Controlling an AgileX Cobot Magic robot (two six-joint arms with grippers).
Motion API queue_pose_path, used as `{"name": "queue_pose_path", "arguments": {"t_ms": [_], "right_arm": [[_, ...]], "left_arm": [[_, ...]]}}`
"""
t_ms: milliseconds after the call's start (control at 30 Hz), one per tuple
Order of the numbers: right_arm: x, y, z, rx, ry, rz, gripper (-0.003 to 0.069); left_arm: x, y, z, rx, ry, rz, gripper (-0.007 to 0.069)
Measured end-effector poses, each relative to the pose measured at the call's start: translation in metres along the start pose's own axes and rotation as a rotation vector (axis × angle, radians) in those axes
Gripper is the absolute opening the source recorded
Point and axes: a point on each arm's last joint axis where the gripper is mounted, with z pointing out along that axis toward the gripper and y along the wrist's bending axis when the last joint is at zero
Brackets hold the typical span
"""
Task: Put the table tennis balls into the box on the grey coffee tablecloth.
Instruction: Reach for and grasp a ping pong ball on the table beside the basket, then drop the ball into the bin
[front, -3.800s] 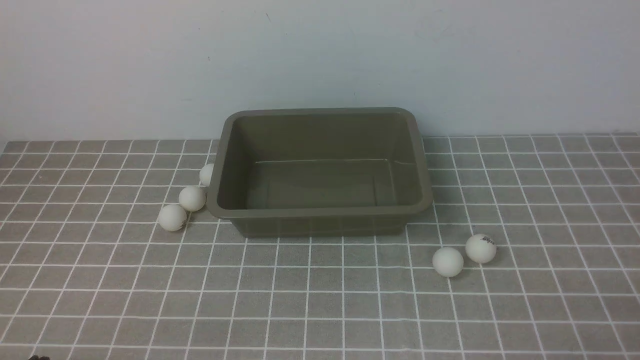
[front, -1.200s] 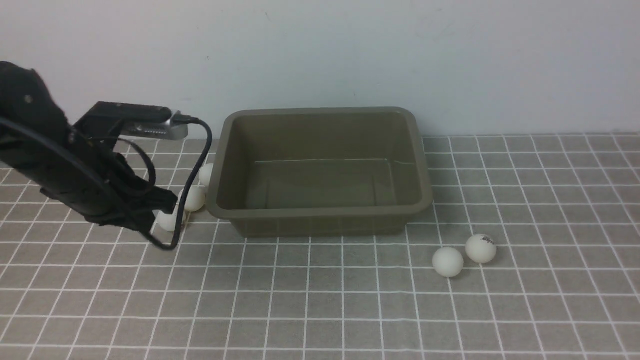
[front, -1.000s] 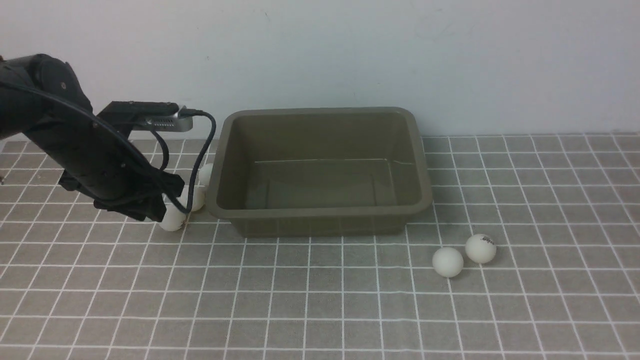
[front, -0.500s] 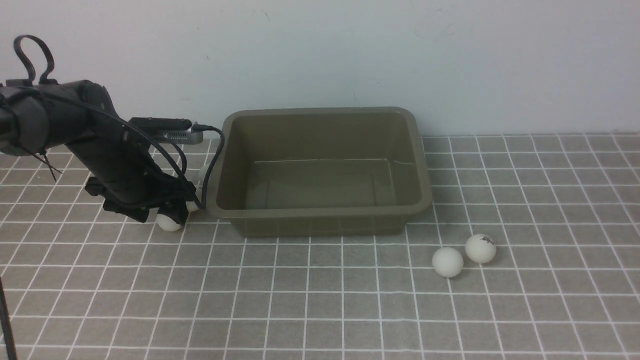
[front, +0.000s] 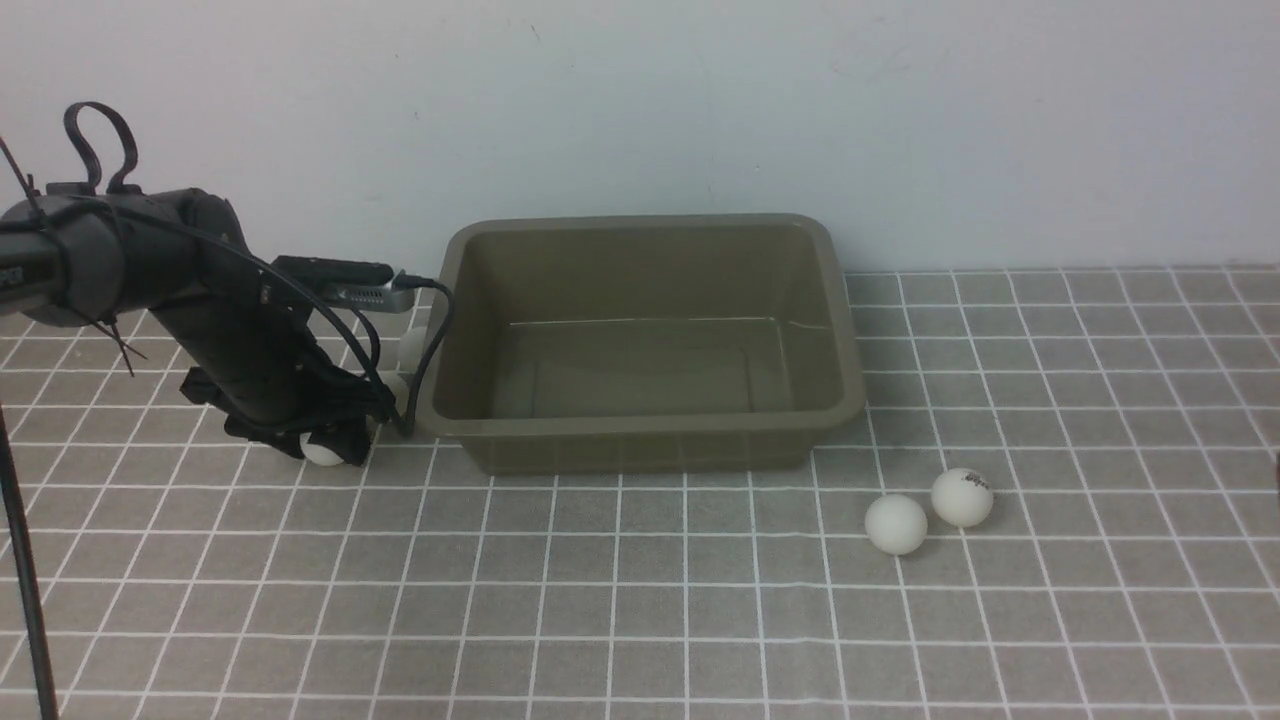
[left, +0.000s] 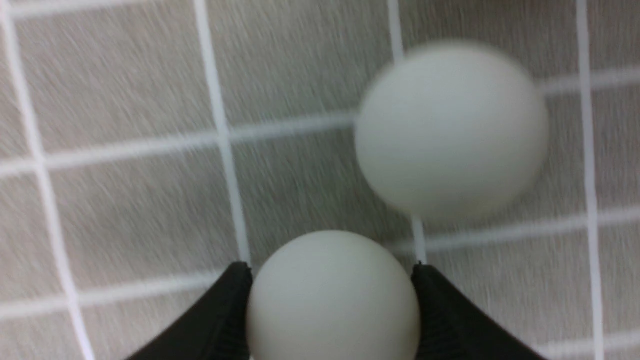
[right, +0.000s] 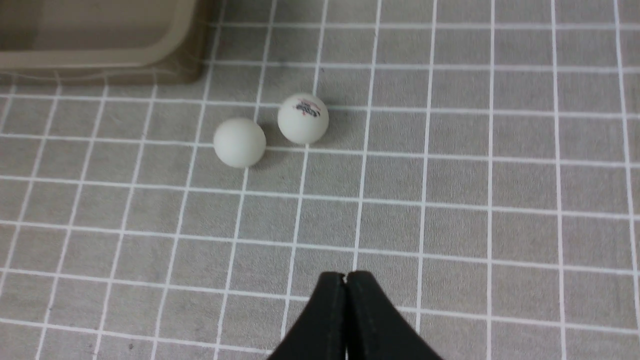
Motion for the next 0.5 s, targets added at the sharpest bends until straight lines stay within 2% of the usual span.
{"name": "queue_pose_path", "arguments": {"t_ms": [100, 233, 300, 367, 500], "right_arm": [[-0.008, 0.001, 0.014, 0.001, 0.073, 0.027, -0.0008], [-0.025, 0.003, 0.045, 0.006, 0.144, 0.032, 0.0032], [-0.032, 0.003, 0.061, -0.002, 0.16, 0.018, 0.0068], [-0.043, 0.005, 0.085, -0.016, 0.181, -0.001, 0.0147], [-0.06, 0.006, 0.122, -0.023, 0.207, -0.006, 0.0307]], "left_arm": [[0.005, 0.0, -0.017, -0.005, 0.064, 0.01, 0.0346], [0.003, -0.003, -0.08, -0.017, -0.014, -0.045, 0.0347], [0.004, -0.013, -0.106, 0.02, -0.066, -0.059, 0.0347], [0.003, -0.04, -0.133, 0.098, -0.148, -0.008, 0.0349], [-0.004, -0.087, -0.136, 0.203, -0.236, 0.141, 0.0349]]}}
